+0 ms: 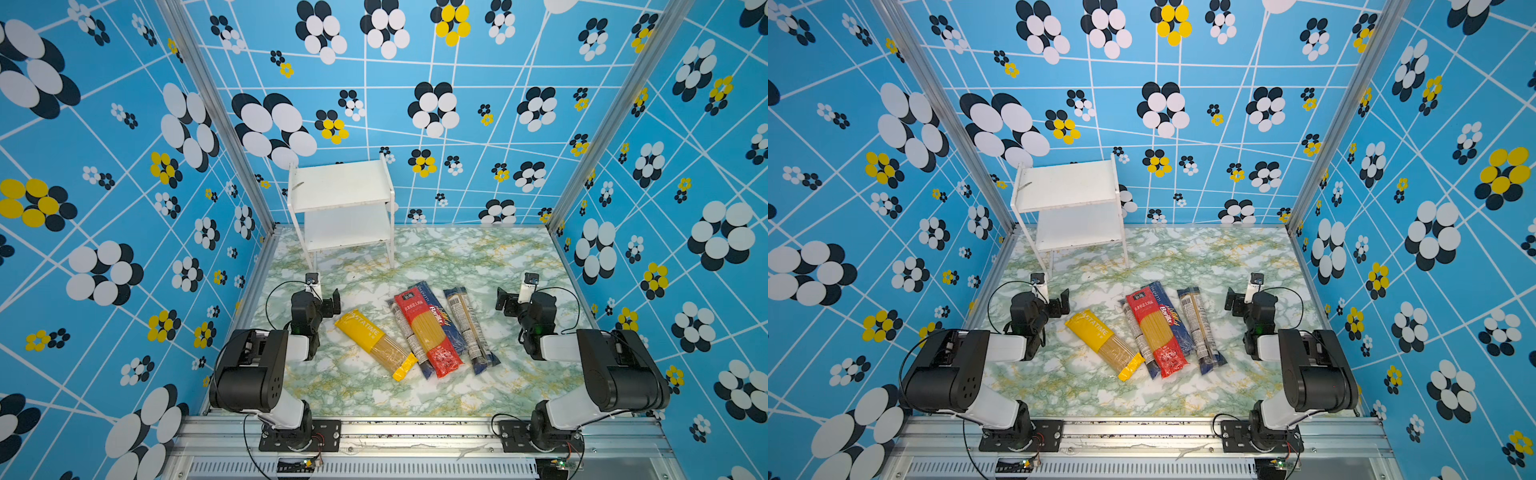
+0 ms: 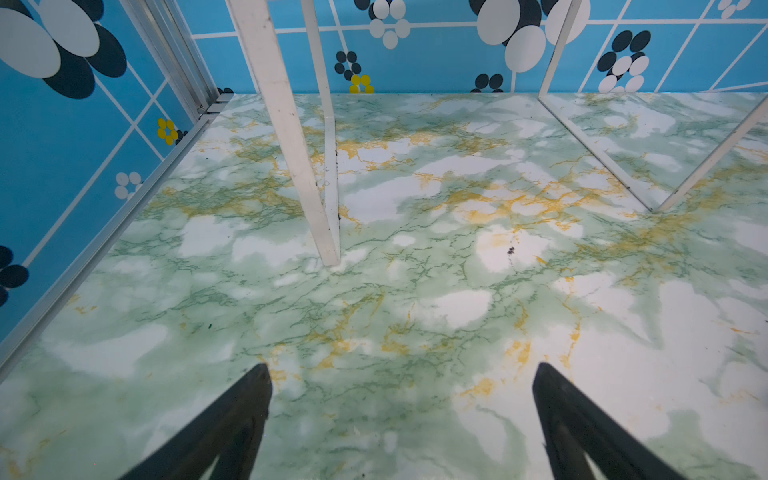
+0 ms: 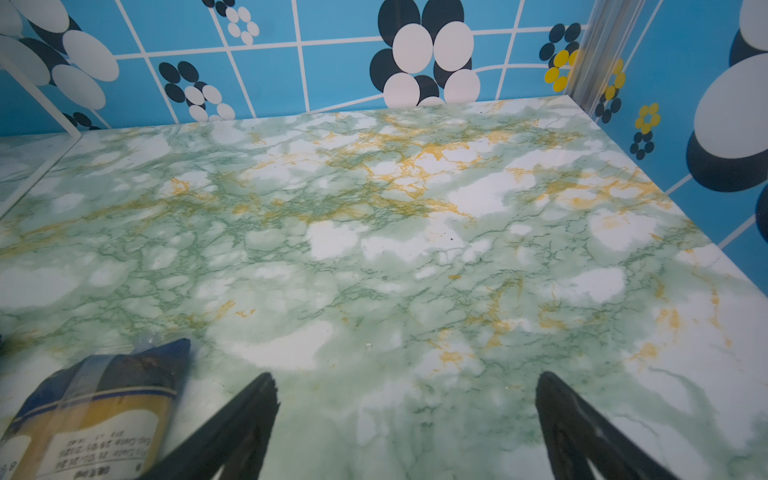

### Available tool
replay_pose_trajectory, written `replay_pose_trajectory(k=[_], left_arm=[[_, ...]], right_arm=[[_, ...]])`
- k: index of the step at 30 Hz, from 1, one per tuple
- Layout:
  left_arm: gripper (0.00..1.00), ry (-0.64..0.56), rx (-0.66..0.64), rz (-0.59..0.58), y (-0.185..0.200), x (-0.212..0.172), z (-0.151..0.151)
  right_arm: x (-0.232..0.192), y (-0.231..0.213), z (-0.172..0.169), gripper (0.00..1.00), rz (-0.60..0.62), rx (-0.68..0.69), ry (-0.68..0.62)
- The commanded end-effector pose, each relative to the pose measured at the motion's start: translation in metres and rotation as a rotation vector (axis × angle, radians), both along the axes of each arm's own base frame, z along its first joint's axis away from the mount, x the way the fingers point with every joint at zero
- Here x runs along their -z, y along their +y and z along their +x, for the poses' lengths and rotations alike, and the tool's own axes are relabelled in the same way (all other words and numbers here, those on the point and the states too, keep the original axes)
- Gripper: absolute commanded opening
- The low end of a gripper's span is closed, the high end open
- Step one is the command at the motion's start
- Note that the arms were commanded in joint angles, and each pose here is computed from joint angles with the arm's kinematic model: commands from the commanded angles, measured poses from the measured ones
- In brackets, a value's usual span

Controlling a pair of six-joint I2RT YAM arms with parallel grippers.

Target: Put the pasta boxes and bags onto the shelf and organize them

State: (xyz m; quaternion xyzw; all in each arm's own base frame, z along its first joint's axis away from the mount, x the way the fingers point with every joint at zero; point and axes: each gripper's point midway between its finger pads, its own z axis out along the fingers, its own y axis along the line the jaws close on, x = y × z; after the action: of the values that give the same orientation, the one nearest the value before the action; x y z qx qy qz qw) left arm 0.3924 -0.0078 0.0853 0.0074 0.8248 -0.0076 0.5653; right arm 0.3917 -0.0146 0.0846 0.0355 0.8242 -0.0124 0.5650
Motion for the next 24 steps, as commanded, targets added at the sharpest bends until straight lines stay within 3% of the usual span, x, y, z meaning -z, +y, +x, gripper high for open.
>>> replay_pose_trajectory(k=[1,24], left_arm=[[0.99,-0.027,0.013,0.001,-0.0022,-0.0095,0.0060],[0.99,-0.028,0.010,0.002,-0.0016,-0.0096,0.0061]], right_arm=[[-0.0080,-0.0003,0.0054,0.99,-0.005,0.005,-0.020],[-0.0079,-0.0002,0.0053,0.99,-0.006,0.004,-0.020]])
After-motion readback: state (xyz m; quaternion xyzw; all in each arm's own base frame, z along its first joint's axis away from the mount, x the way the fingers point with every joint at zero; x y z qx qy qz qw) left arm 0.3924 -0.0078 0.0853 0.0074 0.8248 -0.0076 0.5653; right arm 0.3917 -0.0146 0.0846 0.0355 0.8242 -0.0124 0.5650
